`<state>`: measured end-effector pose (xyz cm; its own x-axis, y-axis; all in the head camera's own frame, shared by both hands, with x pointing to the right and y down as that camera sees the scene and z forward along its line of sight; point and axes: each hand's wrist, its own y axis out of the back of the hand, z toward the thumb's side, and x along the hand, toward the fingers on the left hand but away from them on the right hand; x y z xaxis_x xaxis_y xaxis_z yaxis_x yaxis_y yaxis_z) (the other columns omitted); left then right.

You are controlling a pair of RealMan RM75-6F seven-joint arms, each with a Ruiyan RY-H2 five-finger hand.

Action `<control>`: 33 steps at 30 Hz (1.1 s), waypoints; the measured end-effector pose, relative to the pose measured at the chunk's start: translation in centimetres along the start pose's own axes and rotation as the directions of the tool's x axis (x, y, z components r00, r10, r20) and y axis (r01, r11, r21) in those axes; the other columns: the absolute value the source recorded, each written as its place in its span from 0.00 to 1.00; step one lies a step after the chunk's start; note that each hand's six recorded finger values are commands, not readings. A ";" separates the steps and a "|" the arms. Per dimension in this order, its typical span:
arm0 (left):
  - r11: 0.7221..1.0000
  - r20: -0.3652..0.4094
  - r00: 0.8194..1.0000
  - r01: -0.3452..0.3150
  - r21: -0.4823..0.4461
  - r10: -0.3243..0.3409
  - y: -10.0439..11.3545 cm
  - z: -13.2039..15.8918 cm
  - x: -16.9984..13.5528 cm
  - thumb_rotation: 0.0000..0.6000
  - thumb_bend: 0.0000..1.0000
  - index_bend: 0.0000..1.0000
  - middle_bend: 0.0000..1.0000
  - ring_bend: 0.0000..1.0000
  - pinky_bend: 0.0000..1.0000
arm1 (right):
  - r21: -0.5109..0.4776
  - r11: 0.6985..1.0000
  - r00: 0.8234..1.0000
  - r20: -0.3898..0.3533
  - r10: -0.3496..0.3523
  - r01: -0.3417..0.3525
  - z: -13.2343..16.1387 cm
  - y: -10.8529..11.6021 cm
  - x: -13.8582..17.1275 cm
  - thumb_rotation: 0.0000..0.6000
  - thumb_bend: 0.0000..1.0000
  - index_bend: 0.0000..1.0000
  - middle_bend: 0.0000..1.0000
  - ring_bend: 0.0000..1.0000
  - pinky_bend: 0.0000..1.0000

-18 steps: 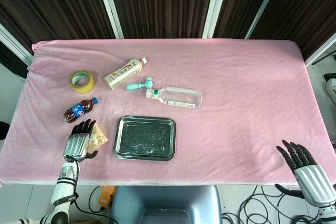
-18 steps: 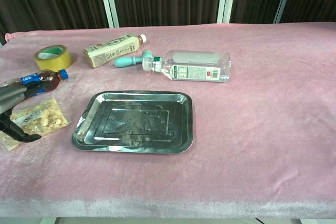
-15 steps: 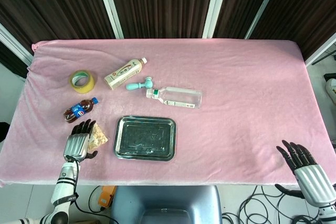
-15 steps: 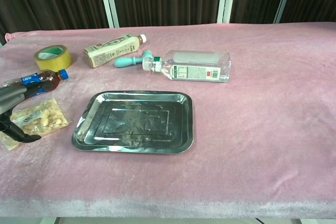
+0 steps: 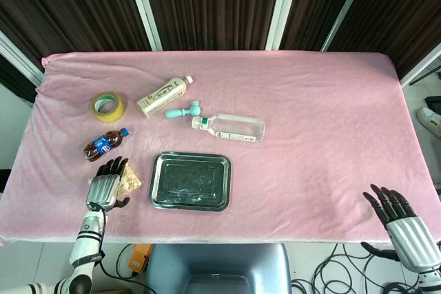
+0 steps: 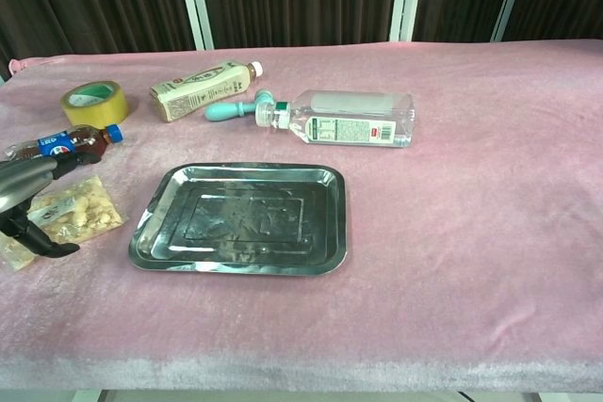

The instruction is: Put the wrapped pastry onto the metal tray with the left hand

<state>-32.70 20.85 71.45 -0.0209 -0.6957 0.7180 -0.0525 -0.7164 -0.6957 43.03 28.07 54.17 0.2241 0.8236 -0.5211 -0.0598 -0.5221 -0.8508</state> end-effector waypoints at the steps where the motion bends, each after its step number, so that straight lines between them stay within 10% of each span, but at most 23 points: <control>1: 1.000 -0.005 1.000 0.006 0.003 -0.006 -0.1 -0.1 0.1 1.00 0.25 0.00 0.00 0.00 0.14 | 0.000 1.000 1.000 0.000 0.000 0.000 0.0 0.0 0.0 1.00 0.03 0.00 0.00 0.00 0.22; 7: 0.999 -0.039 0.999 0.028 0.028 -0.027 -0.4 -0.6 1.1 1.00 0.34 0.09 0.17 0.18 0.19 | -0.002 1.000 1.000 -0.003 0.000 0.000 0.0 0.1 0.1 1.00 0.03 0.00 0.00 0.00 0.22; 18: 0.993 -0.151 0.989 0.027 0.111 -0.010 -0.9 -2.3 2.5 1.00 0.87 0.49 0.63 0.67 0.68 | 0.001 1.000 1.000 -0.002 0.004 -0.004 0.0 0.0 0.0 1.00 0.03 0.00 0.00 0.00 0.22; 26: 0.988 -0.045 0.989 -0.139 0.061 0.142 1.5 0.6 1.7 1.00 0.87 0.51 0.64 0.68 0.70 | 0.002 1.000 1.000 -0.003 0.005 -0.005 0.0 -0.1 0.0 1.00 0.03 0.00 0.00 0.00 0.22; 33: 0.957 0.161 0.944 -0.277 -0.088 0.288 3.8 8.1 -0.2 1.00 0.85 0.47 0.59 0.63 0.70 | 0.005 1.000 1.000 -0.008 0.009 -0.009 0.1 -0.1 0.1 1.00 0.03 0.00 0.00 0.00 0.22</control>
<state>-24.77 17.82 68.48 0.1259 -0.8716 0.4738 -0.1327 -0.4881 -0.8626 42.96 28.20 54.24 0.2313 0.8170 -0.5283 -0.0671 -0.5283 -0.8464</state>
